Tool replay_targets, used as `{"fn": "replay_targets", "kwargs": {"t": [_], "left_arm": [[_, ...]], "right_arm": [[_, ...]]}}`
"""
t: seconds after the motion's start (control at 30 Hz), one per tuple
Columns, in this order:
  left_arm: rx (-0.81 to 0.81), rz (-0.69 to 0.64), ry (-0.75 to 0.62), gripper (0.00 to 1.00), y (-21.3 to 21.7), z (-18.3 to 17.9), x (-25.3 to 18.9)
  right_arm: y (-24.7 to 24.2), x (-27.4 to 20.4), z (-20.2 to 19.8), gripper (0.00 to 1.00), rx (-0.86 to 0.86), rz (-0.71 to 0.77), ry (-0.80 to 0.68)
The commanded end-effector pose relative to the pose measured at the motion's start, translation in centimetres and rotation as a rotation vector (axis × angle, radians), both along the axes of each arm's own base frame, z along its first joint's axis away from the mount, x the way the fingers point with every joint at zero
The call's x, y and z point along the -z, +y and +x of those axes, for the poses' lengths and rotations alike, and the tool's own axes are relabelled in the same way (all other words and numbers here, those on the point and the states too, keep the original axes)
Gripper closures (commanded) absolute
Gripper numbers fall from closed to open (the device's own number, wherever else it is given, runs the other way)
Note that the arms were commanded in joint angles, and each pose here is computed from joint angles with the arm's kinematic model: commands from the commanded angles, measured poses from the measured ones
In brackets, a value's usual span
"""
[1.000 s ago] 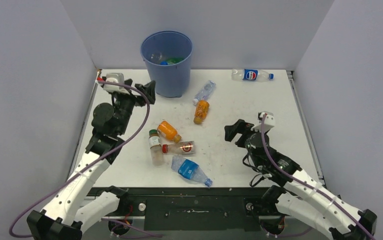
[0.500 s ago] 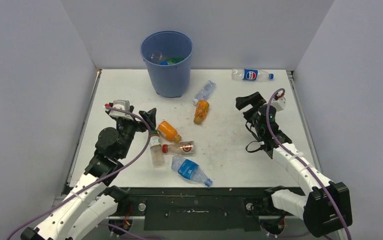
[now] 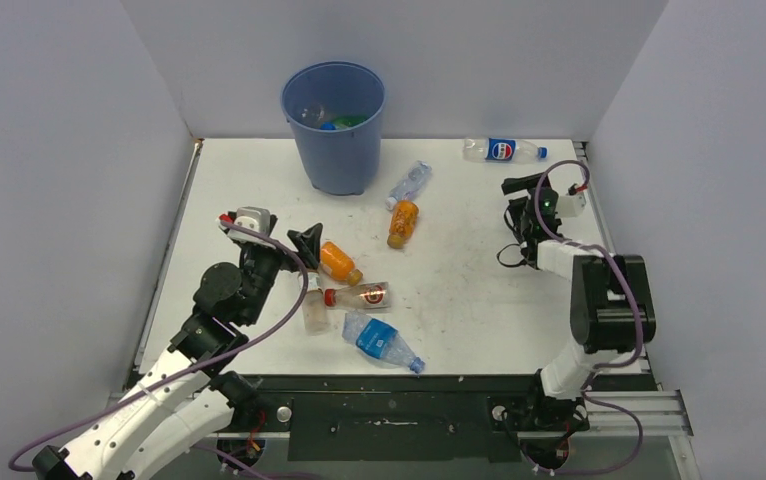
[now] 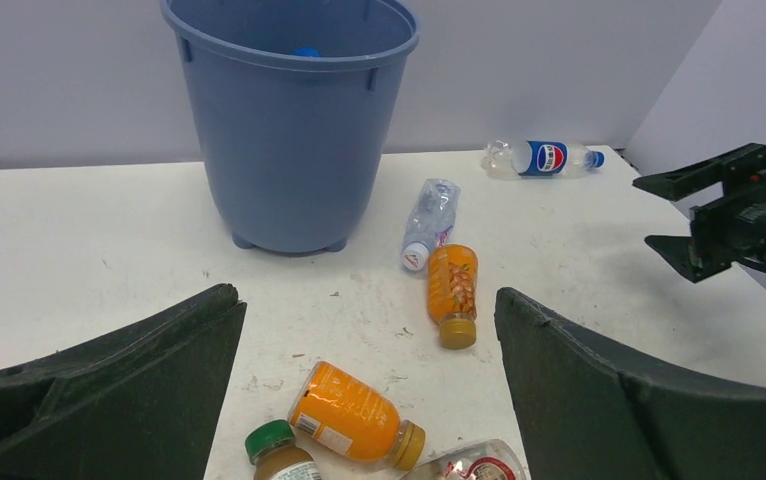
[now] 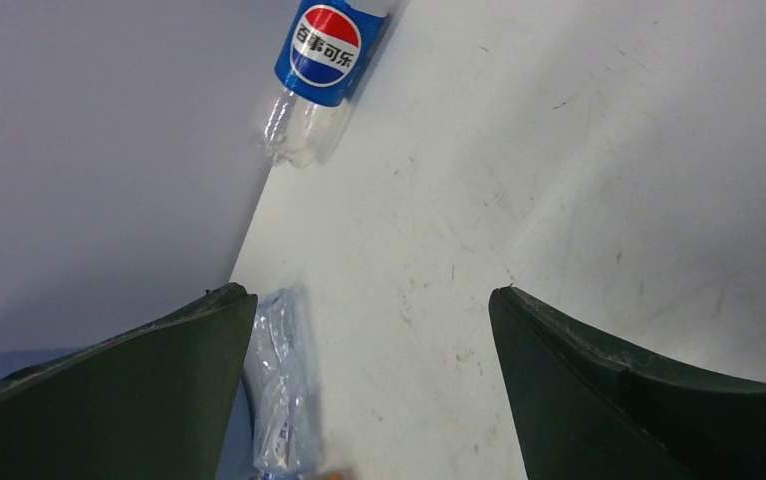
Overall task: Put the plastic bottles in the bin
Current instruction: Pick up the plastic bottle from the corner of the board.
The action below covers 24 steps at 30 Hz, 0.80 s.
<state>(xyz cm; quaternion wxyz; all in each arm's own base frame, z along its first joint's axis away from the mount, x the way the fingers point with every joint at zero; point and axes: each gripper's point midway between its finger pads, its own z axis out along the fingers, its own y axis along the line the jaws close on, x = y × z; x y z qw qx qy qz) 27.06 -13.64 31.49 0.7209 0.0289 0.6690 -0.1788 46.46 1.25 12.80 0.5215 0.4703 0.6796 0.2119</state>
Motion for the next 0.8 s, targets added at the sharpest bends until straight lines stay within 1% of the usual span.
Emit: {"fn": "replay_targets", "kwargs": {"t": [0.0,0.07,0.33,0.57,0.77], "left_arm": [[0.015,-0.007,-0.020,0.04,-0.4,-0.2,-1.1],[0.024,-0.006,-0.015,0.04,-0.7,-0.2,-0.9],[0.049,0.014,0.007,0.04,-1.5,0.1,-0.3],[0.050,0.034,0.020,0.04,-1.8,0.3,0.3],[0.059,0.057,0.048,0.04,-2.3,0.8,1.1]], "right_arm": [[0.2,-1.1,4.8,0.10,-0.012,0.144,-0.139],[-1.2,-0.6,6.2,0.10,0.011,0.168,-0.167],[-2.4,1.1,11.6,0.10,0.033,0.220,-0.205],[-2.6,4.7,15.5,0.10,0.037,0.235,-0.158],[-2.9,7.7,17.6,0.10,0.056,0.276,-0.128]]}}
